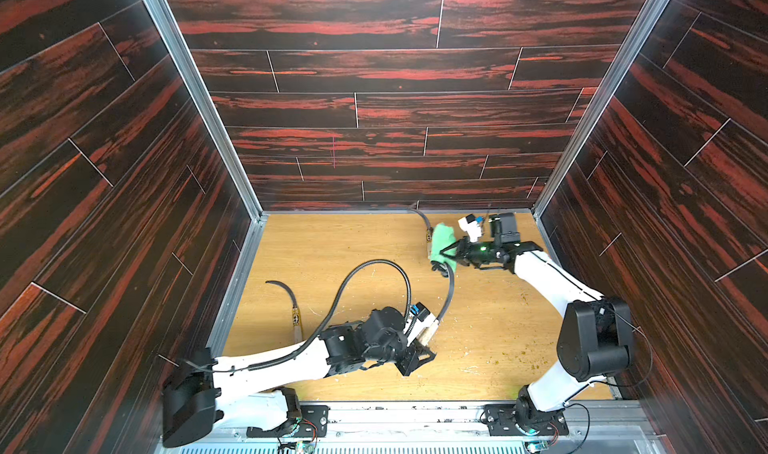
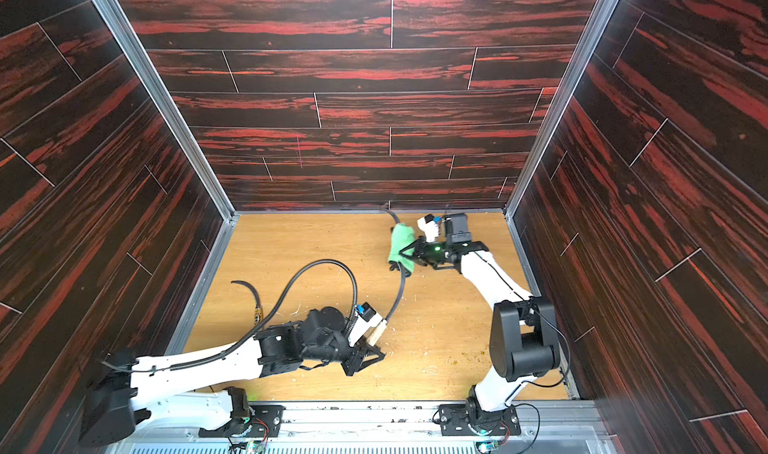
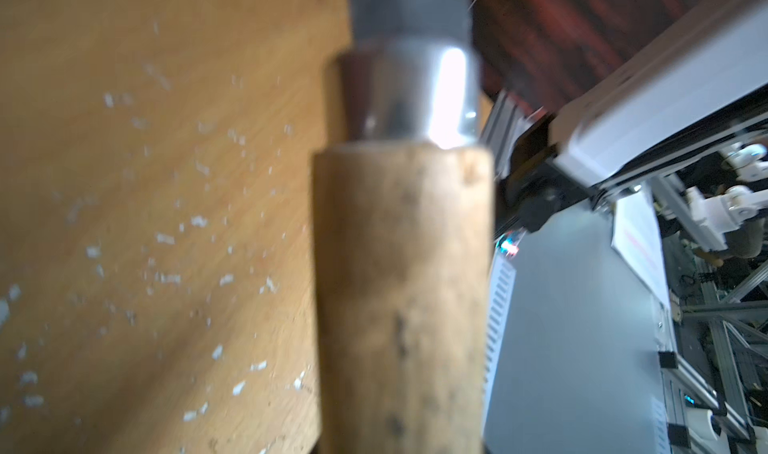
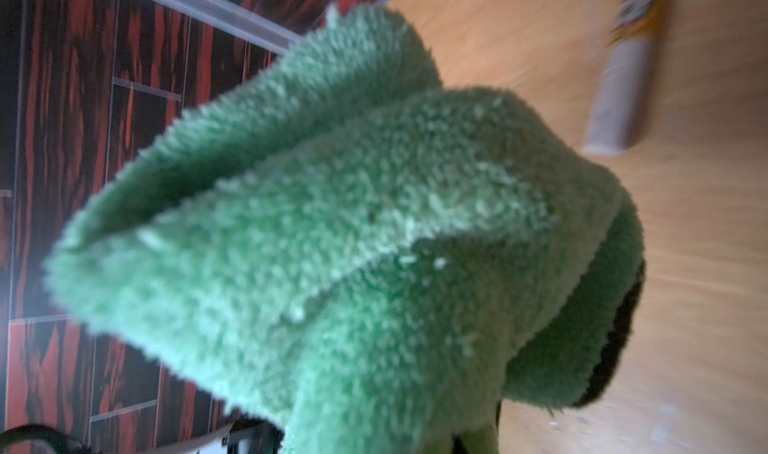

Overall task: Wipe small sickles with rags
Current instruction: Wipe the small sickle.

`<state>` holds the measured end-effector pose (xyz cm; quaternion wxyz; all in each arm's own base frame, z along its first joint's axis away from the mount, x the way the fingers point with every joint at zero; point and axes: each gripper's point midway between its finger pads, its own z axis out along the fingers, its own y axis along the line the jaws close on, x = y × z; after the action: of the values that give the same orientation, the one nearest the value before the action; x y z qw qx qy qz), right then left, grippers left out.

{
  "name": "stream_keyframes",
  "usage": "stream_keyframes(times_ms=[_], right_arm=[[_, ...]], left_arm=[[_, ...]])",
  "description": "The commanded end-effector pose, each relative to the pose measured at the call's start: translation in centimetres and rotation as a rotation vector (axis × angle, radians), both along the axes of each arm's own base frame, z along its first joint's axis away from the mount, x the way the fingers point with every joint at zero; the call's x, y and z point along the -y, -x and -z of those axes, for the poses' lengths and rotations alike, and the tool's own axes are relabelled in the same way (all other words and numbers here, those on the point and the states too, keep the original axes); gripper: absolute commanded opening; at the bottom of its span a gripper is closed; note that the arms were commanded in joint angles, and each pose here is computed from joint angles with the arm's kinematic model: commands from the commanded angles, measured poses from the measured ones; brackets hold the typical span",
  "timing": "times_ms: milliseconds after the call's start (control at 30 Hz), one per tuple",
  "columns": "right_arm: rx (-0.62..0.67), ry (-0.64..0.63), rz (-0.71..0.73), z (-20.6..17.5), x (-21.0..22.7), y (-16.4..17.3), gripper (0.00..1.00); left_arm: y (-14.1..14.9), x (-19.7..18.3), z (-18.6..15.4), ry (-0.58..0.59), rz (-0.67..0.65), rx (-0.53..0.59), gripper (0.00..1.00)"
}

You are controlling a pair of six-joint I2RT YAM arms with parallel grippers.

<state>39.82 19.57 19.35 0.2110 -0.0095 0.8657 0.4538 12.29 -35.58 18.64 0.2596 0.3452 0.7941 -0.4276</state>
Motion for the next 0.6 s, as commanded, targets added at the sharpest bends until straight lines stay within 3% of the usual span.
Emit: stream_keyframes(times_ms=[0, 200, 367, 500, 567], right_arm=[[0.043, 0.033, 0.004, -1.2, 1.2, 0.6, 0.00], [0.123, 0.017, -0.011, -4.1, 1.5, 5.2, 0.00], [0.269, -0.079, -0.096, -7.6, -0.2, 10.2, 0.00], [0.321, -0.145, -0.154, -8.8, -1.3, 12.7, 0.00], [0.325, -0.161, -0.182, -8.8, -1.8, 13.3, 0.00]], left_arm=[[-1.3, -0.5, -2.0, 0.139, -0.091, 0.041, 0.00], [-3.5, -1.2, -4.3, 0.508, -0.187, -0.124, 0.00], [-4.4, -0.3, -7.8, 0.737, -0.138, -0.196, 0.00], [-5.1, 0.6, -10.3, 0.862, -0.083, -0.253, 0.00], [-5.2, 1.3, -10.6, 0.869, -0.060, -0.274, 0.00]])
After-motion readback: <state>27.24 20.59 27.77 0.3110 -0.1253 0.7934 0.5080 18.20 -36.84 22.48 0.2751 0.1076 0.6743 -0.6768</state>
